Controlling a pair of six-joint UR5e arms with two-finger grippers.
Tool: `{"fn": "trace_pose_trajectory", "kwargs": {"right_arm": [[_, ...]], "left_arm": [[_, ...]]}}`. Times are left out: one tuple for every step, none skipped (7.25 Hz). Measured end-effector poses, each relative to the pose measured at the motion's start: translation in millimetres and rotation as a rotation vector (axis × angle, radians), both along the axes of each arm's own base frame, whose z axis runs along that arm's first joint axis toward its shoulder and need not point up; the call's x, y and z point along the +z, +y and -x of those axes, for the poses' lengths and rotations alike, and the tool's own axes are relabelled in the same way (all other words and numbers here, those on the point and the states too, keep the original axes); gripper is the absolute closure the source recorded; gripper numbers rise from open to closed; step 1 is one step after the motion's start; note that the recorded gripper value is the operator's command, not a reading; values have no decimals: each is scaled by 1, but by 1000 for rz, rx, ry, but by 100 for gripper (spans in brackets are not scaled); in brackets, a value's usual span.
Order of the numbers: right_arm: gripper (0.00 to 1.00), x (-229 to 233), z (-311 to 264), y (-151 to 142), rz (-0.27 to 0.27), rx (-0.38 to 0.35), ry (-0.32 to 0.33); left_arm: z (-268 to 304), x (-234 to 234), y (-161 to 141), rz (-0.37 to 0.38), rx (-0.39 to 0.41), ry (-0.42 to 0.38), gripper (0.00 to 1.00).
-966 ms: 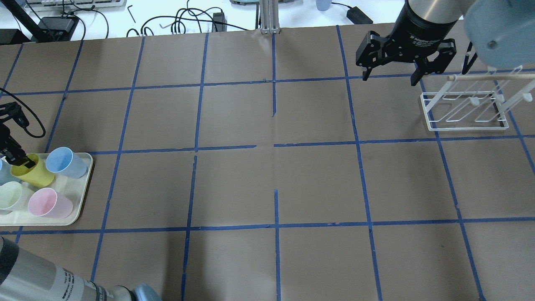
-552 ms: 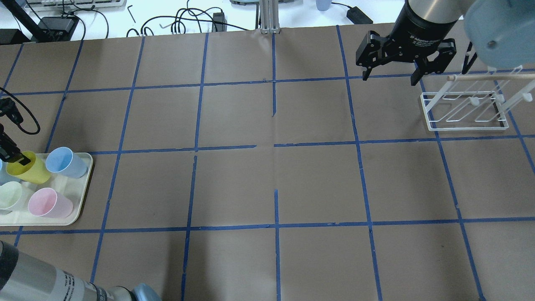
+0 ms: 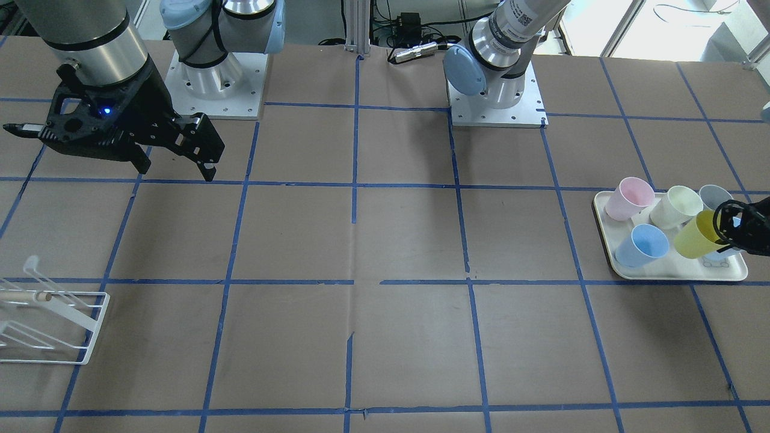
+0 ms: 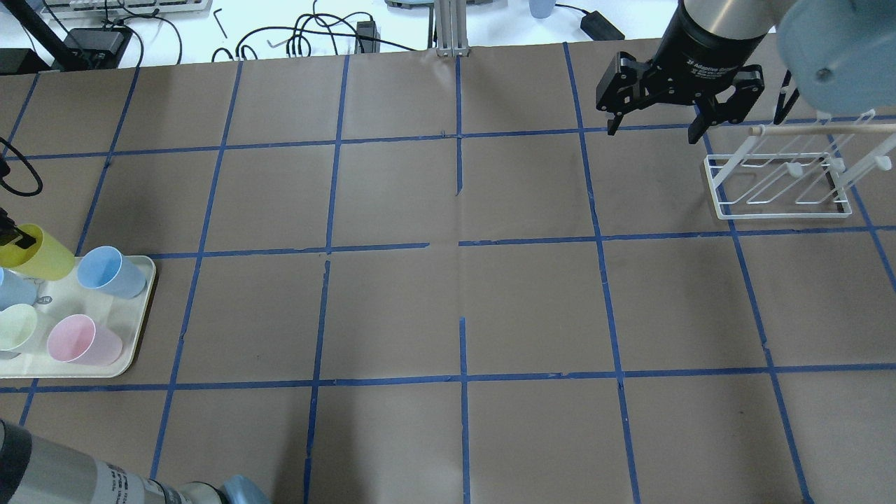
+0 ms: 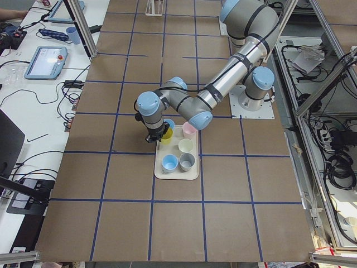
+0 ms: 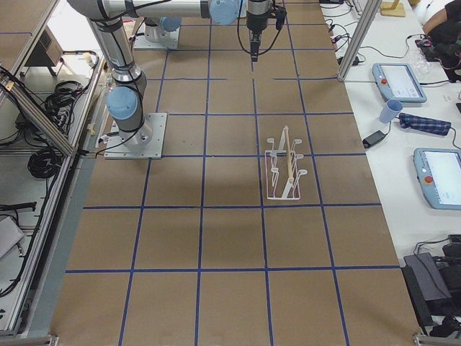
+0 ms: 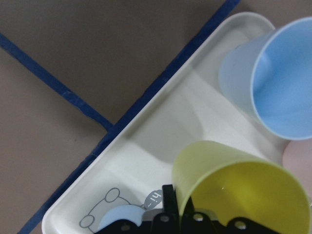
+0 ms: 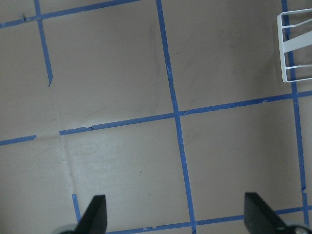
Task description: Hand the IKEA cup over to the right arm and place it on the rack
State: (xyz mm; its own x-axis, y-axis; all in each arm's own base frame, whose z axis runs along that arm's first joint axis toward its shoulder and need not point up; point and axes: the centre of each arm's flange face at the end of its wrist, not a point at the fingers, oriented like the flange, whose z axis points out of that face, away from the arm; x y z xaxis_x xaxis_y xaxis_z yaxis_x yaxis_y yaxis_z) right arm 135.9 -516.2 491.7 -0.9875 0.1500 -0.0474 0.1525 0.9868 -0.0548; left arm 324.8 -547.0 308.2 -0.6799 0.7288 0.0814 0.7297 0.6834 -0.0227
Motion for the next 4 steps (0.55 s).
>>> {"fn": "trace_pose_trajectory", "kwargs": {"right_arm": [[0, 0, 0, 0, 0, 0, -1], [0, 0, 0, 0, 0, 0, -1], [0, -1, 0, 0, -1, 0, 0], [0, -1, 1, -1, -3, -1, 0]], "left_arm": [[12, 30, -10, 34, -6, 62, 100], [30, 57, -19, 60, -11, 138, 100], [55, 77, -27, 71, -2, 224, 100], [87, 91, -32, 72, 31, 314, 100]]}}
